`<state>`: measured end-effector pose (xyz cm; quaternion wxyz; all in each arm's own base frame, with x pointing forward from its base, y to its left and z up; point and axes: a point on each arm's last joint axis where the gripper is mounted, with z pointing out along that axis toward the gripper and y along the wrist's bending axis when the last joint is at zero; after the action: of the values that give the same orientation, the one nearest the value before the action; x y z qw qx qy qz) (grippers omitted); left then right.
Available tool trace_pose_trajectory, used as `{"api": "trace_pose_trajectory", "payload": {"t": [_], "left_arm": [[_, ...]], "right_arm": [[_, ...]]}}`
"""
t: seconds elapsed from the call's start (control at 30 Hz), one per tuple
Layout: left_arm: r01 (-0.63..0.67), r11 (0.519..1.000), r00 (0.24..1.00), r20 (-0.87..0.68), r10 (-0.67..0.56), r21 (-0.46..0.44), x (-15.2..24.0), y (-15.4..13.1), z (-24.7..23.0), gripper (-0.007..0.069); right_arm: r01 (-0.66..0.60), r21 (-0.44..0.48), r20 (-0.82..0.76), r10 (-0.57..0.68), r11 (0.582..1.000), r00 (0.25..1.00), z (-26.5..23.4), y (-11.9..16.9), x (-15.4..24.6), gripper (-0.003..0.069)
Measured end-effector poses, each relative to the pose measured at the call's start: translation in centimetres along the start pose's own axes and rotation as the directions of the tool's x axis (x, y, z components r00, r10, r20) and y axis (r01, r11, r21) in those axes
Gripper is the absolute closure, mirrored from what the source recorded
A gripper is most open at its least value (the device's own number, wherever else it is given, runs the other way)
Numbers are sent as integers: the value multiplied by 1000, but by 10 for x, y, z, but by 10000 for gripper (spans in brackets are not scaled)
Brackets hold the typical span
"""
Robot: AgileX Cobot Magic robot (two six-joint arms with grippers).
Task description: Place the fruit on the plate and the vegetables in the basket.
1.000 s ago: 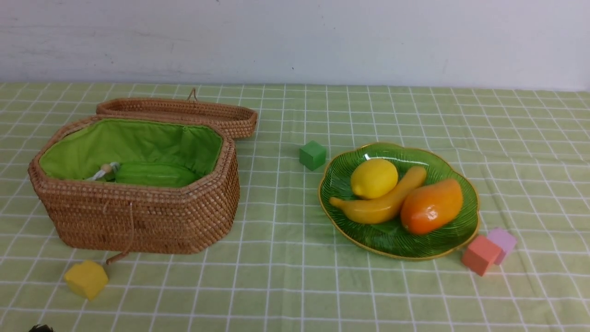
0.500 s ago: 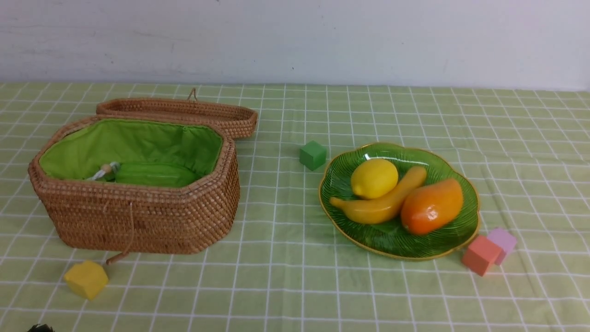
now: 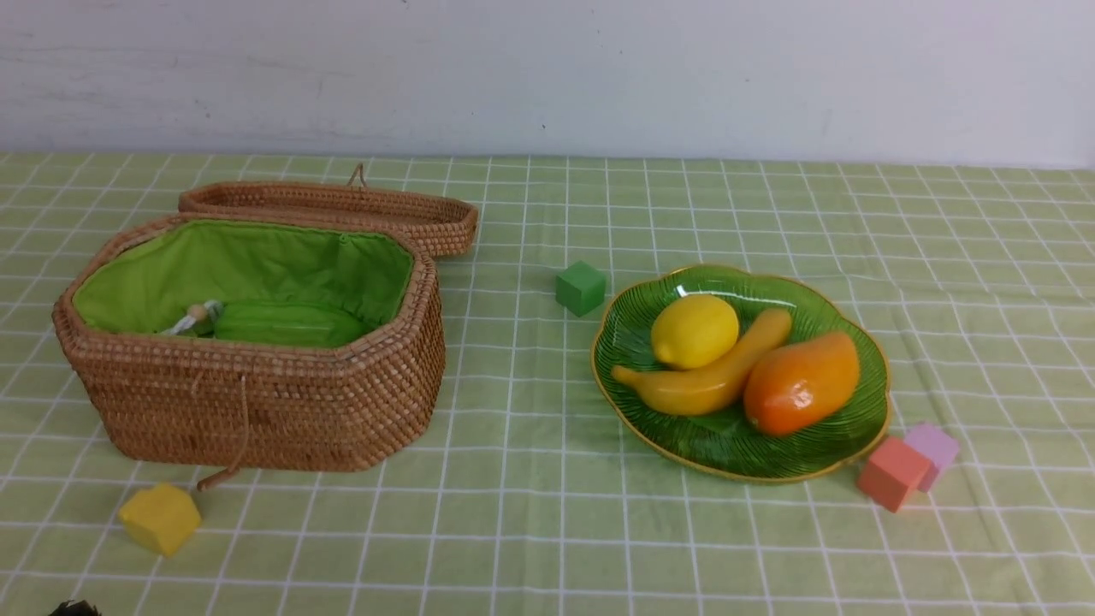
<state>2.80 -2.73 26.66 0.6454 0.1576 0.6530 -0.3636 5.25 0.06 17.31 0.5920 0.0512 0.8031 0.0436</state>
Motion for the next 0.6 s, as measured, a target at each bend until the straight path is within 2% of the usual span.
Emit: {"api": "trace_pose_trajectory", "payload": {"t": [0.27,0.43,0.6], "left_arm": [[-28,999,1000,3,28,-18,0,1,0,557],[-38,973,999,-6,38,-228,18,16,3,638],[-51,885,998,-61,25,-463,52,40,3,638]], "right_arm": [[0,0,0,0,1000,1000,0,0,0,666],[-1,2,0,1,1000,1000,0,0,0,664],[-1,3,0,1,1000,1000,0,0,0,663]]}}
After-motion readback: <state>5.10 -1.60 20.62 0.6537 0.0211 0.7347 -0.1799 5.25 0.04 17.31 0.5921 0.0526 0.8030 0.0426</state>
